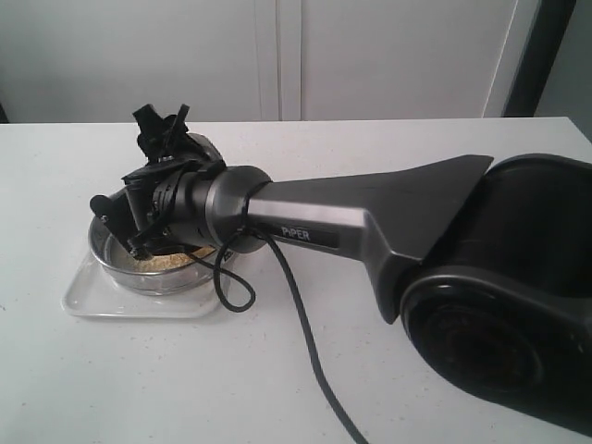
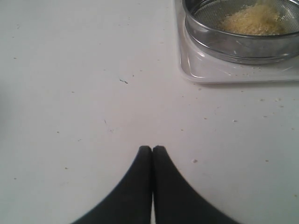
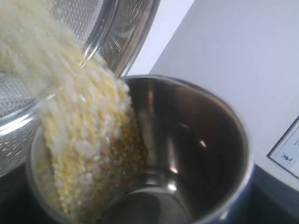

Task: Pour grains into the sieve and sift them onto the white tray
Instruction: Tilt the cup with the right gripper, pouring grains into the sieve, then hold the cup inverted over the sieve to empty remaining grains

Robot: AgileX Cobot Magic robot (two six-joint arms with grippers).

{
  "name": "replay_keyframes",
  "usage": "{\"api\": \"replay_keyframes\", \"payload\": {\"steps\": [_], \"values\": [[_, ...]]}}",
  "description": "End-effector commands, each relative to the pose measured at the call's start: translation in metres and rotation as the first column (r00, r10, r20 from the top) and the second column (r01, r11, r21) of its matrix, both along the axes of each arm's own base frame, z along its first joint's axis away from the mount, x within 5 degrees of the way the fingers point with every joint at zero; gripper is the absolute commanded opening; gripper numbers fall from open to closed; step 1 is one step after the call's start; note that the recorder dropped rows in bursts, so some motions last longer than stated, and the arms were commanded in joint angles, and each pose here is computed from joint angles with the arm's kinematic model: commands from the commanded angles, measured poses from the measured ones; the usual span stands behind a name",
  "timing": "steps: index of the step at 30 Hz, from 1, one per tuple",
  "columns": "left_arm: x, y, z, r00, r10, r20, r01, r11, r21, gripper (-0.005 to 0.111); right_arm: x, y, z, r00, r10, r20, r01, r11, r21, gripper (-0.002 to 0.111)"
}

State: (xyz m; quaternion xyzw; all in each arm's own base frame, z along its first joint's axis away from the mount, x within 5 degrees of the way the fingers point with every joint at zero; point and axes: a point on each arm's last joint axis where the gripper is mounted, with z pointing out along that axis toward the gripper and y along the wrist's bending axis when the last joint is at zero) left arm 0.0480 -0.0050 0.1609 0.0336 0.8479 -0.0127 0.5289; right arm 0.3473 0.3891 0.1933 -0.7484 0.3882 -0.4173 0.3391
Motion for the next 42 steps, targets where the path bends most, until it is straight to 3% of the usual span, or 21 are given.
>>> {"api": "replay_keyframes", "payload": {"steps": [1, 5, 12, 15, 22, 33, 42], "values": [[-0.001, 0.0, -0.003, 1.0, -0.006, -0.013, 0.006, 1.0, -0.006, 0.0, -0.001, 0.006, 0.008, 0.992, 0.112, 0.063, -0.108, 0.992, -0.064, 0.0], [-0.001, 0.0, -0.003, 1.0, -0.006, -0.013, 0.006, 1.0, -0.006, 0.0, 0.004, 0.006, 0.013, 0.978, 0.163, 0.131, -0.147, 0.981, -0.127, 0.0], [-0.001, 0.0, -0.003, 1.0, -0.006, -0.013, 0.006, 1.0, -0.006, 0.0, 0.022, -0.01, 0.014, 0.979, 0.132, 0.156, -0.107, 0.982, -0.155, 0.0], [-0.001, 0.0, -0.003, 1.0, -0.006, -0.013, 0.006, 1.0, -0.006, 0.0, 0.028, -0.013, 0.005, 0.965, 0.127, 0.231, -0.067, 0.966, -0.249, 0.0], [-0.001, 0.0, -0.003, 1.0, -0.006, -0.013, 0.006, 1.0, -0.006, 0.0, 0.026, -0.001, -0.014, 0.961, 0.207, 0.182, -0.169, 0.965, -0.202, 0.0], [-0.001, 0.0, -0.003, 1.0, -0.006, -0.013, 0.006, 1.0, -0.006, 0.0, 0.027, -0.004, -0.005, 0.96, 0.153, 0.233, -0.095, 0.965, -0.244, 0.0], [-0.001, 0.0, -0.003, 1.0, -0.006, -0.013, 0.006, 1.0, -0.006, 0.0, 0.012, 0.01, -0.004, 0.955, 0.191, 0.228, -0.139, 0.964, -0.225, 0.0]]}}
